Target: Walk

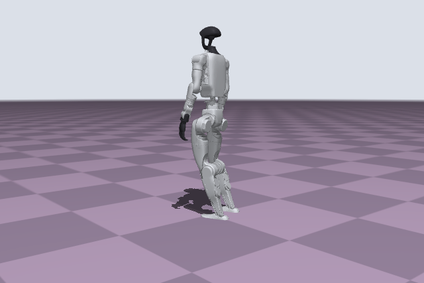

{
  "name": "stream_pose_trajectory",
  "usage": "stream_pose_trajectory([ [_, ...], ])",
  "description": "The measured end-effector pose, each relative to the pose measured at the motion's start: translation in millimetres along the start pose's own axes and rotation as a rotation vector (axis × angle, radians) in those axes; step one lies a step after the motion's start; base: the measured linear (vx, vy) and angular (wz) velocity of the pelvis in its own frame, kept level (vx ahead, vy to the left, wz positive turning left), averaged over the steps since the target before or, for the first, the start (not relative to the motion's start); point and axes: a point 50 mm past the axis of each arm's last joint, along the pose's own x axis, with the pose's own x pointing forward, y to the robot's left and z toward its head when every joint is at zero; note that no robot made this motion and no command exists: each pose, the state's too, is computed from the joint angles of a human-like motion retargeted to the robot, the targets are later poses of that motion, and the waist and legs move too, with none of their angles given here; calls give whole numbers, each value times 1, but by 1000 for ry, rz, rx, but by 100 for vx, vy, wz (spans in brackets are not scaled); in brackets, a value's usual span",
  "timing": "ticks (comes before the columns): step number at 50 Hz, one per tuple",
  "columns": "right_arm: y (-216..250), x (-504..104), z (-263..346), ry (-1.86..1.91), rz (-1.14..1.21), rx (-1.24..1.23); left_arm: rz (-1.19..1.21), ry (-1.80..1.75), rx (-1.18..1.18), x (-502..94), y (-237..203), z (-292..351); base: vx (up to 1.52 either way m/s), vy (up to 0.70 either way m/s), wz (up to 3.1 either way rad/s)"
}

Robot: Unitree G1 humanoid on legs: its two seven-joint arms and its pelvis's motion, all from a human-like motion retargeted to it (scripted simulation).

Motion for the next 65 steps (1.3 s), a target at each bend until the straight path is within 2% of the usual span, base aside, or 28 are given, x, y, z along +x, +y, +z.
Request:
stream_pose_trajectory([
  [25,-12,-2,-3,-4,-29,-22,-2,-31,-42,2,-8,9,1,4,3],
  [45,4,-1,2,-28,22,116,36,1,-68,0,5,-2,22,0,12],
  [65,-5,-4,-13,-11,-25,185,29,42,-126,-4,3,-20,39,-13,-3],
])
